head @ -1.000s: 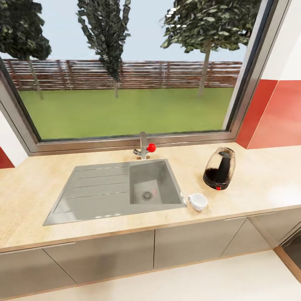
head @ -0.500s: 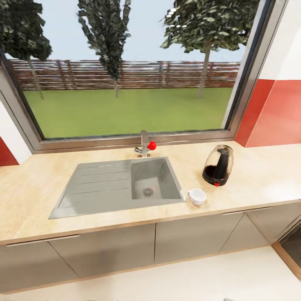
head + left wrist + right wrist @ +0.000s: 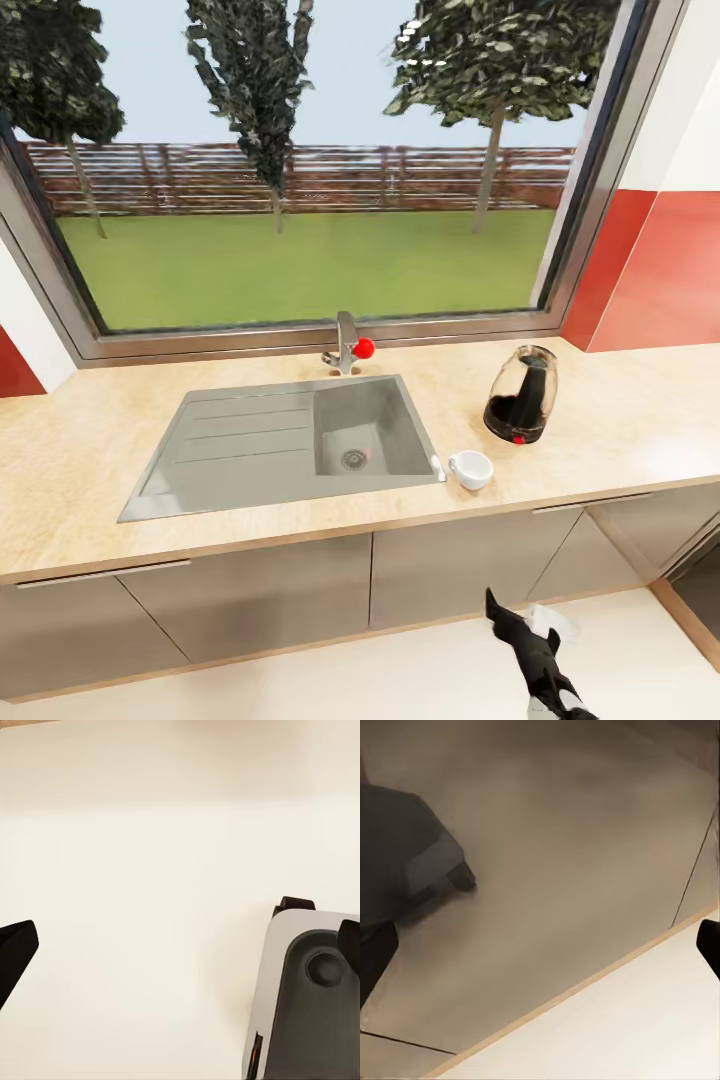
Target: Set up a coffee station on the kitchen countertop: keep the coffee maker on the countertop, move the bottle of coffee from the kitchen shelf to the counter next to the coffee maker, place a paper coffee filter on top of the coffee maker, put the saucer next to the coffee maker with the coffee cup on the saucer, and place the electric kettle next to the coffee maker.
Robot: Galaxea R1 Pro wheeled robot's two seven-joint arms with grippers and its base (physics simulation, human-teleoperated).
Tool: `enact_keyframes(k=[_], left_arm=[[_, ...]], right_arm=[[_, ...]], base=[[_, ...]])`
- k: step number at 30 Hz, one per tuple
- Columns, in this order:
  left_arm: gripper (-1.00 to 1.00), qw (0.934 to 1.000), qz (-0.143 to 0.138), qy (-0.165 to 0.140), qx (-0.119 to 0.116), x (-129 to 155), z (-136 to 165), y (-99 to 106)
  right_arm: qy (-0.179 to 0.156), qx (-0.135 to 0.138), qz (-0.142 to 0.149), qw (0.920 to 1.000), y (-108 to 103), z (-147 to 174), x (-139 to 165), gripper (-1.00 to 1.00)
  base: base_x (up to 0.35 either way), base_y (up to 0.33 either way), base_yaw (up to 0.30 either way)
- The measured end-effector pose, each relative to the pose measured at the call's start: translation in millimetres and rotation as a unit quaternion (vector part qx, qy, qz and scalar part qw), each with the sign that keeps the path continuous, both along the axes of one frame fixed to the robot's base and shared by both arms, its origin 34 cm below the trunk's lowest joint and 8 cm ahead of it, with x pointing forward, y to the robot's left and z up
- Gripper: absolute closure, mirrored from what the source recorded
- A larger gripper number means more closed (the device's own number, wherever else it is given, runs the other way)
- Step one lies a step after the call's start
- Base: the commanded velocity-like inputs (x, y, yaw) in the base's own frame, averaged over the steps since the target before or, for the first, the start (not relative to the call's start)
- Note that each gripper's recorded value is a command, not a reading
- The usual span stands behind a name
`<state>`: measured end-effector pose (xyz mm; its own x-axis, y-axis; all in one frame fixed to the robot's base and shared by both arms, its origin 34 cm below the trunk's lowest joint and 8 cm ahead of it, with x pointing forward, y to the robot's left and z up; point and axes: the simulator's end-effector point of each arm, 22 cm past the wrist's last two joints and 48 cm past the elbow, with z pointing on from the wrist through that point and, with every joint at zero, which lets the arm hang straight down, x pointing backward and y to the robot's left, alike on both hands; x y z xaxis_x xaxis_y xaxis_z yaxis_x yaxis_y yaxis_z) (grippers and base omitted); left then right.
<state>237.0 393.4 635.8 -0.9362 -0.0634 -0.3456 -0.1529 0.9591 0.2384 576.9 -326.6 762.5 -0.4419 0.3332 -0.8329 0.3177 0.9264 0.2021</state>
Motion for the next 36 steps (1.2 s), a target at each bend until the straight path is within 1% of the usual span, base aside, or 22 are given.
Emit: enact_keyframes(k=[1,2,4,6,10,14,20,24,27,32,34,36], left_arm=[[-1.0,1.0,0.0,0.0,0.0,0,0,0],[-1.0,1.0,0.0,0.0,0.0,0,0,0],[-1.0,1.0,0.0,0.0,0.0,0,0,0],[-1.0,1.0,0.0,0.0,0.0,0,0,0],[-1.0,1.0,0.0,-0.001,0.0,1,0,0],[-1.0,1.0,-0.001,-0.001,0.0,1,0,0],[-1.0,1.0,-0.002,0.0,0.0,1,0,0],[-1.0,1.0,-0.002,-0.001,0.0,2,0,0],[-1.0,1.0,-0.002,-0.001,0.0,2,0,-1],[-1.0,1.0,-0.003,0.0,-0.001,1,0,-1],[-1.0,1.0,-0.003,0.0,-0.001,1,0,-2],[-1.0,1.0,-0.003,0.001,-0.001,1,0,-2]], right_arm=[[-0.013,0.005,-0.011,0.9998,-6,9,9,-1.0],[-0.033,0.011,-0.019,0.9992,-13,23,23,-1.0],[-0.055,0.014,-0.023,0.9981,-21,40,38,-1.0],[-0.068,0.014,-0.024,0.9973,-29,51,46,-1.0],[-0.077,0.015,-0.022,0.9967,-30,58,51,-1.0],[-0.099,0.021,-0.013,0.9947,-26,75,63,-1.0],[-0.134,0.022,-0.005,0.9907,-35,106,81,-1.0],[-0.162,0.024,-0.013,0.9864,-49,132,93,-1.0],[-0.177,0.028,-0.017,0.9837,-52,145,99,-1.0],[-0.196,0.033,-0.015,0.9799,-53,164,107,-1.0],[-0.205,0.032,-0.022,0.978,-58,175,111,-1.0],[-0.212,0.029,-0.04,0.9761,-66,188,114,-1.0]], base=[[0.0,0.0,0.0],[0.0,0.0,0.0],[0.0,0.0,0.0],[0.0,0.0,0.0],[0.0,0.0,0.0],[0.0,0.0,0.0],[0.0,0.0,0.0],[0.0,0.0,0.0],[0.0,0.0,0.0],[0.0,0.0,0.0],[0.0,0.0,0.0],[0.0,0.0,0.0]])
